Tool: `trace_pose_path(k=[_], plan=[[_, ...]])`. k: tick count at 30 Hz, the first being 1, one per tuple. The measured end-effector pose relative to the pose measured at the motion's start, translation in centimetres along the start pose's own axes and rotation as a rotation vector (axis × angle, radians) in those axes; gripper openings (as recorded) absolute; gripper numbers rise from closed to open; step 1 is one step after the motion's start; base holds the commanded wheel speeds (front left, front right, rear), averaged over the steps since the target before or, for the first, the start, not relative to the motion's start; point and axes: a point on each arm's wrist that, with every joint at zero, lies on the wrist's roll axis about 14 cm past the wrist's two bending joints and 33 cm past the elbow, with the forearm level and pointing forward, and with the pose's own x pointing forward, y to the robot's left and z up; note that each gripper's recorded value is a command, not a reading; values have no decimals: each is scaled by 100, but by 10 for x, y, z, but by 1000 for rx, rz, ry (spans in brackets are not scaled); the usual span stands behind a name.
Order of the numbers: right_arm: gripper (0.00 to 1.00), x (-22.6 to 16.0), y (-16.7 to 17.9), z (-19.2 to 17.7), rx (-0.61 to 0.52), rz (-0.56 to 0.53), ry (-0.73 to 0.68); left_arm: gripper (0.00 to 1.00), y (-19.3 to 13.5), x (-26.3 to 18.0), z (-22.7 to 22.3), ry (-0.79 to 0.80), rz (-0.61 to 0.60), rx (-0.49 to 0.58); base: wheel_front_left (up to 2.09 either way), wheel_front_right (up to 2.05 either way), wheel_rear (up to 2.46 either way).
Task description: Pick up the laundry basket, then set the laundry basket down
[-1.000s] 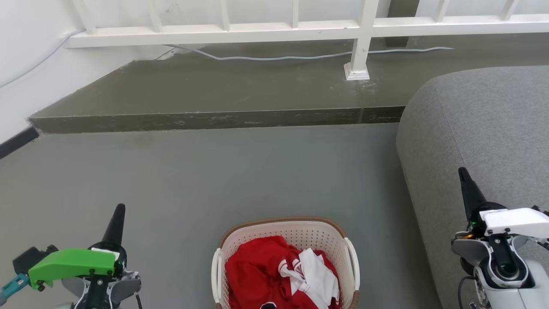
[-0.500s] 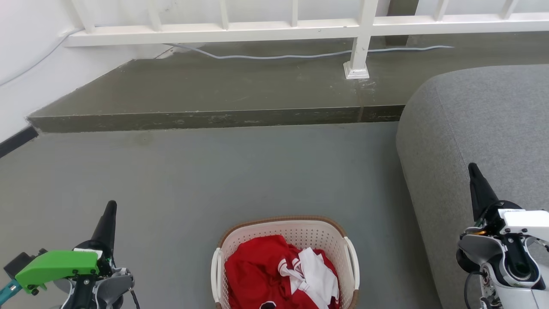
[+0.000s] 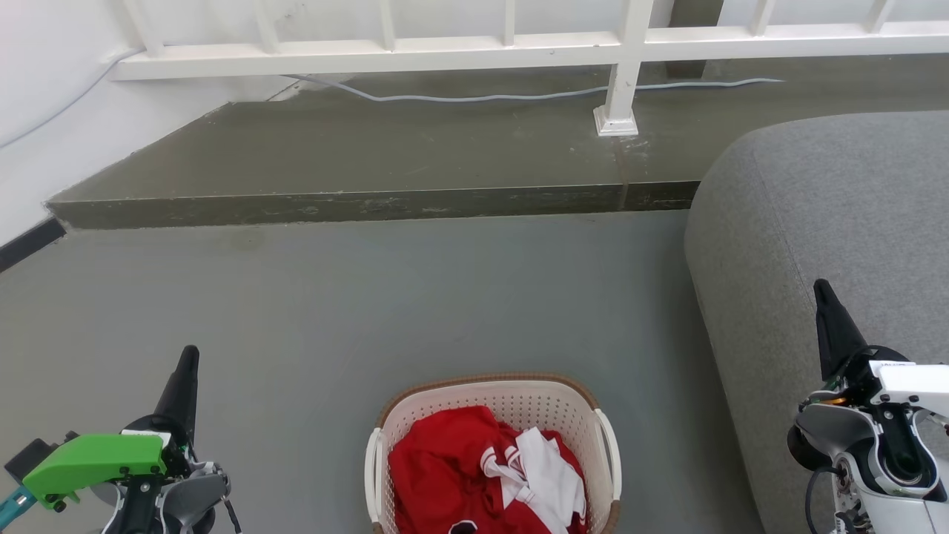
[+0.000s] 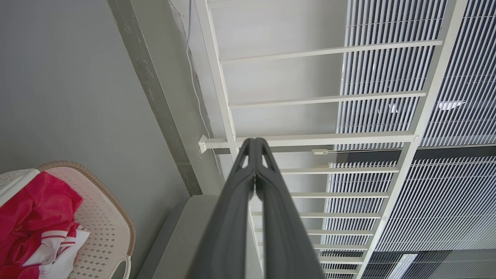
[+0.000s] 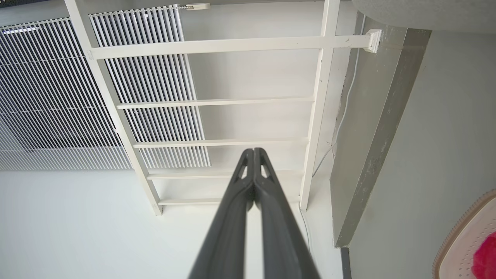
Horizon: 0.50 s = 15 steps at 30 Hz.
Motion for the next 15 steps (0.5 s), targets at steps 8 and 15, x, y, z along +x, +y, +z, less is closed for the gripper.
trace_pose_path(k=[8,15], plan=[[0,0,0,0,0,0,0,0,0,0,0,0,0,0,0,0,0],[0,0,0,0,0,1,0,0,0,0,0,0,-1,0,0,0,0]])
